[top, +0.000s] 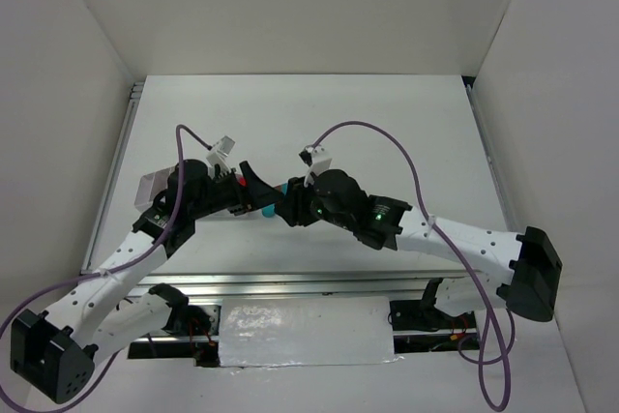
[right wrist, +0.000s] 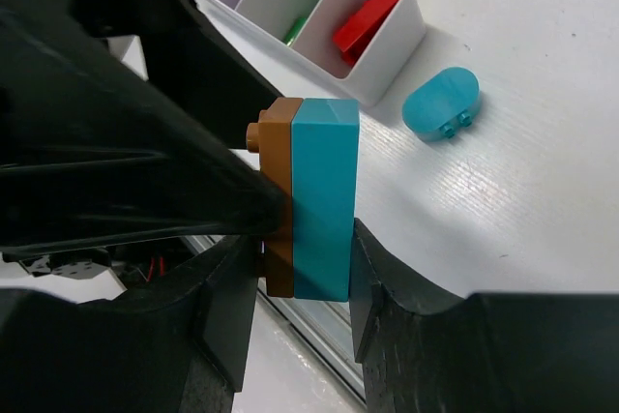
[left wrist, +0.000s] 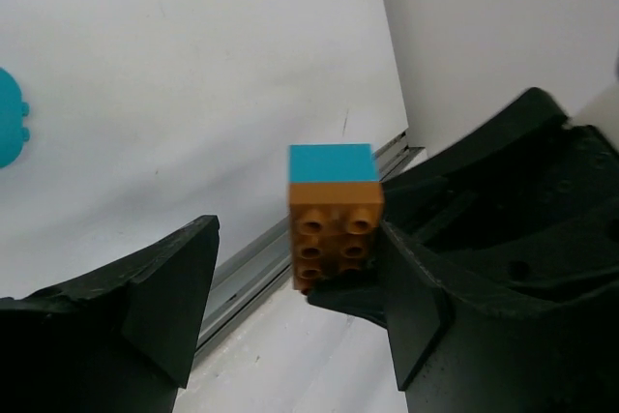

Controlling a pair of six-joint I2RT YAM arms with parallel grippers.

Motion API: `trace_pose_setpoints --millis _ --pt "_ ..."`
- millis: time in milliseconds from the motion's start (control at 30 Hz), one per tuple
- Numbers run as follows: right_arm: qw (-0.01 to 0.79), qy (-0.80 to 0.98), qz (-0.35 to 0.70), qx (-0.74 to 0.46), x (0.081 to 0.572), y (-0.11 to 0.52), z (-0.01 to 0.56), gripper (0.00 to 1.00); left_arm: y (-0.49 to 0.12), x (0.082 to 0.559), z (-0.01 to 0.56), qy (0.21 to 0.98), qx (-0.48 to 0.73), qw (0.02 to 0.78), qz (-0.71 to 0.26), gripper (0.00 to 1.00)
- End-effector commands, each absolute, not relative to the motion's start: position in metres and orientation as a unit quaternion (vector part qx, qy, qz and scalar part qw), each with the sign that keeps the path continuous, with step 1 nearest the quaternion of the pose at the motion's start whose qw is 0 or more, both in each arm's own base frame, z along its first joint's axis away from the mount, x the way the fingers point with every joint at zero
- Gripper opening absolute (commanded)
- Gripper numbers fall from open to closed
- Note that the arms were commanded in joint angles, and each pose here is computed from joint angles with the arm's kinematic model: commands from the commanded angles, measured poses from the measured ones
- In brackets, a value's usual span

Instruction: Sort the legos into containers by color

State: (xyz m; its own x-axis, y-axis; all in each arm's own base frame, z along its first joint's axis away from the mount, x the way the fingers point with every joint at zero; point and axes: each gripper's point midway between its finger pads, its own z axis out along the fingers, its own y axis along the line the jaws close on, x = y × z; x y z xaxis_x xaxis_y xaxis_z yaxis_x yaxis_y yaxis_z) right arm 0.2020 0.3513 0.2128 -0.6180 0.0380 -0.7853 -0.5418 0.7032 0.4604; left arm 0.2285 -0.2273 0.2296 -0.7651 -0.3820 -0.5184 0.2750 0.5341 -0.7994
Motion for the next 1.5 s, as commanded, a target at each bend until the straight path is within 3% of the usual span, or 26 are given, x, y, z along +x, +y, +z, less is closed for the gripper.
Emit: trace_pose_setpoints --millis 0,133,167,233,267,333,400,433,467,700,933,1233,1467 --pt "0.447 0.795 0.389 -0.133 0.205 0.356 0.253 0.00 -0.232 0.232 0.233 0.798 -0.033 0.348 -0.491 0.77" --pt "0.450 0.789 0.397 -0.133 0.202 0.355 0.260 0.00 -0.232 0.234 0.233 0.798 -0.032 0.353 -0.488 0.74" --pt "0.449 0.789 0.398 -0.135 0.203 0.356 0.260 0.00 -0.234 0.235 0.239 0.790 -0.027 0.361 -0.496 0.62" --pt "0.444 0.790 0.400 -0.139 0.202 0.360 0.258 0.00 -0.238 0.233 0.241 0.785 -0.019 0.356 -0.508 0.49" --pt "0.443 0.790 0.401 -0.139 0.202 0.361 0.258 0.00 -0.240 0.233 0.245 0.778 -0.014 0.359 -0.515 0.27" --pt "0.439 0.793 0.398 -0.138 0.203 0.364 0.253 0.03 -0.243 0.230 0.248 0.775 -0.005 0.354 -0.524 0.13" --pt "0.434 0.796 0.399 -0.138 0.204 0.367 0.249 0.34 -0.247 0.228 0.254 0.766 0.012 0.358 -0.534 0.00" --pt "0.428 0.795 0.406 -0.143 0.200 0.369 0.249 0.53 -0.249 0.224 0.257 0.760 0.025 0.356 -0.543 0.00" --pt "0.423 0.794 0.410 -0.146 0.197 0.368 0.248 0.99 -0.249 0.222 0.262 0.754 0.035 0.362 -0.547 0.00" --pt "0.355 0.735 0.523 -0.246 0.156 0.334 0.275 1.00 -0.247 0.199 0.301 0.704 0.165 0.408 -0.558 0.00" --pt "0.388 0.657 0.576 -0.293 0.124 0.289 0.322 0.99 -0.250 0.149 0.330 0.613 0.293 0.396 -0.617 0.00" --pt "0.394 0.631 0.615 -0.261 0.133 0.302 0.335 0.80 -0.247 0.126 0.335 0.582 0.320 0.377 -0.645 0.00" --pt "0.403 0.613 0.626 -0.265 0.134 0.317 0.346 0.78 -0.246 0.125 0.329 0.588 0.319 0.372 -0.643 0.00"
